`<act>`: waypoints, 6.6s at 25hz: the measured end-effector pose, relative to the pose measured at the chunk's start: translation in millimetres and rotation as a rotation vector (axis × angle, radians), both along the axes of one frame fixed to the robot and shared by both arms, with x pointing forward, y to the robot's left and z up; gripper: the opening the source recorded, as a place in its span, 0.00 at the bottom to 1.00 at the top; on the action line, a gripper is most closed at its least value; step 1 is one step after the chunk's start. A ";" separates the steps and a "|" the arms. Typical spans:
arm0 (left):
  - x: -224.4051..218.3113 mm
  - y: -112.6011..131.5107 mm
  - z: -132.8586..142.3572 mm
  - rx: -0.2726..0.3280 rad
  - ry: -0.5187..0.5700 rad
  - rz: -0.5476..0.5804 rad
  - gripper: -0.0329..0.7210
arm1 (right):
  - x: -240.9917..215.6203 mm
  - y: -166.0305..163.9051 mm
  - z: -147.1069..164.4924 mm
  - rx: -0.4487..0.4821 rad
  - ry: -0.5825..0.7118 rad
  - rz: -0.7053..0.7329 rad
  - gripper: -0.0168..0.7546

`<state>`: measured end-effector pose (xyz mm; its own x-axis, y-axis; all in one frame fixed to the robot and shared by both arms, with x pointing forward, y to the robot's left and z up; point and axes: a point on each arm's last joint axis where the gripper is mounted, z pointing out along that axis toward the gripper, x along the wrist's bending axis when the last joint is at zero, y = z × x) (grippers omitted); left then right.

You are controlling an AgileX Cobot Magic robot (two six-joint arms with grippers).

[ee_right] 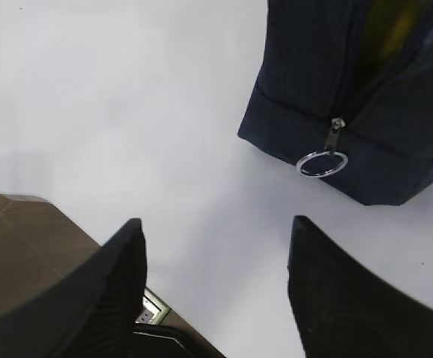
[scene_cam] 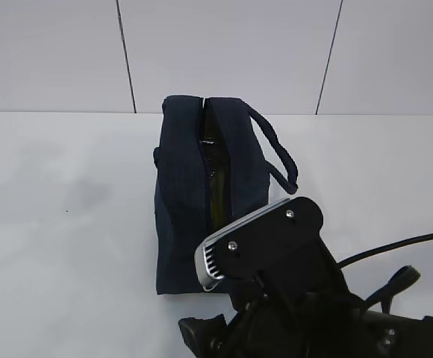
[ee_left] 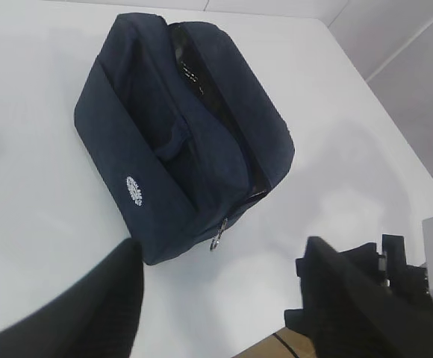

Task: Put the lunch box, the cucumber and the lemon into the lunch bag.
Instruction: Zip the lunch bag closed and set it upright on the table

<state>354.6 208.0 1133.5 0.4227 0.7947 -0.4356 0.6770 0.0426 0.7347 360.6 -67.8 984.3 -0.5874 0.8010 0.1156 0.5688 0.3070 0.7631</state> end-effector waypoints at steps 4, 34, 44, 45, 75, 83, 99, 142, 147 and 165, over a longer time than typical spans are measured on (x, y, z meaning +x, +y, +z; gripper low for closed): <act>0.0 0.0 0.0 0.000 0.000 0.000 0.66 | 0.8 3.4 -6.3 -0.022 -0.006 0.021 0.64; 0.9 1.0 0.0 0.016 -0.014 0.004 0.66 | 22.2 26.7 -48.0 -0.050 -0.058 -0.113 0.64; 0.8 0.9 0.0 0.014 -0.013 0.004 0.66 | 30.2 38.9 -34.4 -0.124 -0.019 -0.198 0.64; 0.8 0.9 0.0 0.014 -0.013 0.004 0.66 | 30.9 38.7 -34.1 -0.129 -0.021 -0.208 0.64; 0.4 0.3 0.2 0.004 -0.007 0.002 0.66 | 60.4 46.8 -55.0 -0.130 0.094 -0.389 0.64; 0.4 0.3 0.2 0.004 -0.007 0.002 0.66 | 68.5 53.7 -56.0 -0.102 0.110 -0.416 0.64; 0.5 0.6 -0.1 0.010 -0.008 0.002 0.66 | 72.7 51.8 -57.5 -0.073 0.169 -0.487 0.64; -2.0 0.7 -3.1 0.027 0.030 -0.011 0.66 | 74.7 50.8 -74.9 -0.185 0.145 -0.453 0.57; -2.0 0.7 -3.1 0.027 0.030 -0.011 0.66 | 74.8 50.6 -74.8 -0.187 0.143 -0.454 0.45; -2.1 0.9 -3.3 0.030 0.031 -0.011 0.66 | 75.2 48.9 -74.7 -0.184 0.144 -0.485 0.05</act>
<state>352.5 208.8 1130.2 0.4185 0.8029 -0.4246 0.6997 0.0130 0.7143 435.8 -18.9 909.6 -0.1336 0.9910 0.0001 0.7737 0.1043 0.6250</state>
